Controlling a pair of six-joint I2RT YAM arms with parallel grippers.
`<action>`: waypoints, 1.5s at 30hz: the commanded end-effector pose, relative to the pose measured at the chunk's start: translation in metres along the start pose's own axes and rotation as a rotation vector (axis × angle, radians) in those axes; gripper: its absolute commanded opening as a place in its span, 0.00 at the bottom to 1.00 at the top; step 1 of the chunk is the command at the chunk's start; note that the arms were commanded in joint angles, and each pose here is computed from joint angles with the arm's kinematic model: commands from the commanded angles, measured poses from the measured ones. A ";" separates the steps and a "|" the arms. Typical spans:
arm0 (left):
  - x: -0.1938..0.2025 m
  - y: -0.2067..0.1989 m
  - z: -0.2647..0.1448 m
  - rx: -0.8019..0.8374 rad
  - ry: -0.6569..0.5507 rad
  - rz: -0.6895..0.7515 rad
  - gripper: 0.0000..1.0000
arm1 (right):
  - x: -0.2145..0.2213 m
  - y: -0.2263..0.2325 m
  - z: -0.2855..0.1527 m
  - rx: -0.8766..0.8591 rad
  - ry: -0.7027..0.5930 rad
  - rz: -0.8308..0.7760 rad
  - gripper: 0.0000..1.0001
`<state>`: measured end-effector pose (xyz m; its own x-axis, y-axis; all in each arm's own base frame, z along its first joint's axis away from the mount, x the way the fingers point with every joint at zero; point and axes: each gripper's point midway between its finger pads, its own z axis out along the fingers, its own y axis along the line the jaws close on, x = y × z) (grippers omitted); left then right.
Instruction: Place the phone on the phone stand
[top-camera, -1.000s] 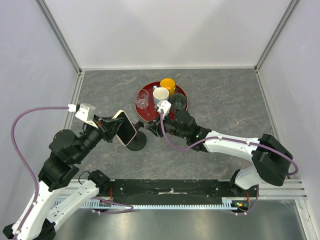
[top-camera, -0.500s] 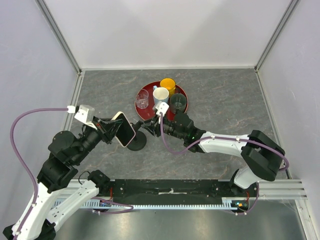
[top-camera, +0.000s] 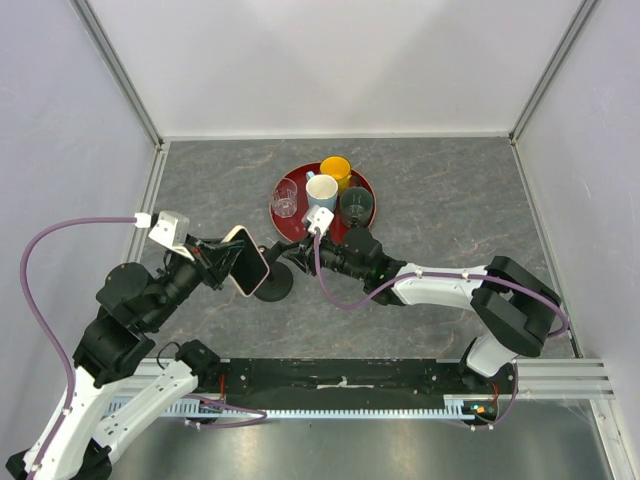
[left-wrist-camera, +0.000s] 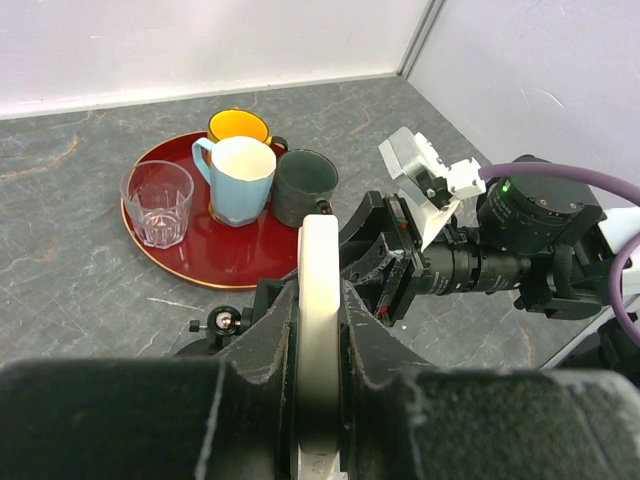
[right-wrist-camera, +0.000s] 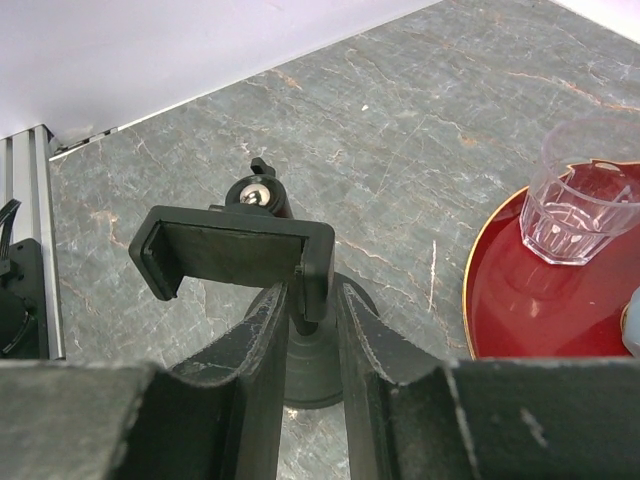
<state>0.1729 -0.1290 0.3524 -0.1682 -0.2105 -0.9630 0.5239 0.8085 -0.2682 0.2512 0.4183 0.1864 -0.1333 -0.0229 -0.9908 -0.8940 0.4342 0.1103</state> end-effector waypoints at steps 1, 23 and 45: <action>-0.037 -0.009 -0.008 0.021 -0.118 -0.037 0.02 | -0.020 0.005 0.006 -0.023 -0.061 -0.034 0.33; -0.034 -0.009 -0.008 0.025 -0.109 -0.039 0.02 | -0.034 0.003 0.013 -0.021 -0.082 -0.060 0.33; -0.031 -0.009 -0.007 0.024 -0.095 -0.032 0.02 | -0.012 0.004 0.012 -0.031 -0.015 -0.042 0.32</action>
<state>0.1722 -0.1269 0.3503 -0.1730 -0.2074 -0.9628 0.5159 0.8137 -0.2680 0.2580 0.4282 0.1996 -0.0881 -0.0152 -0.9960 -0.9014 0.4267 0.0732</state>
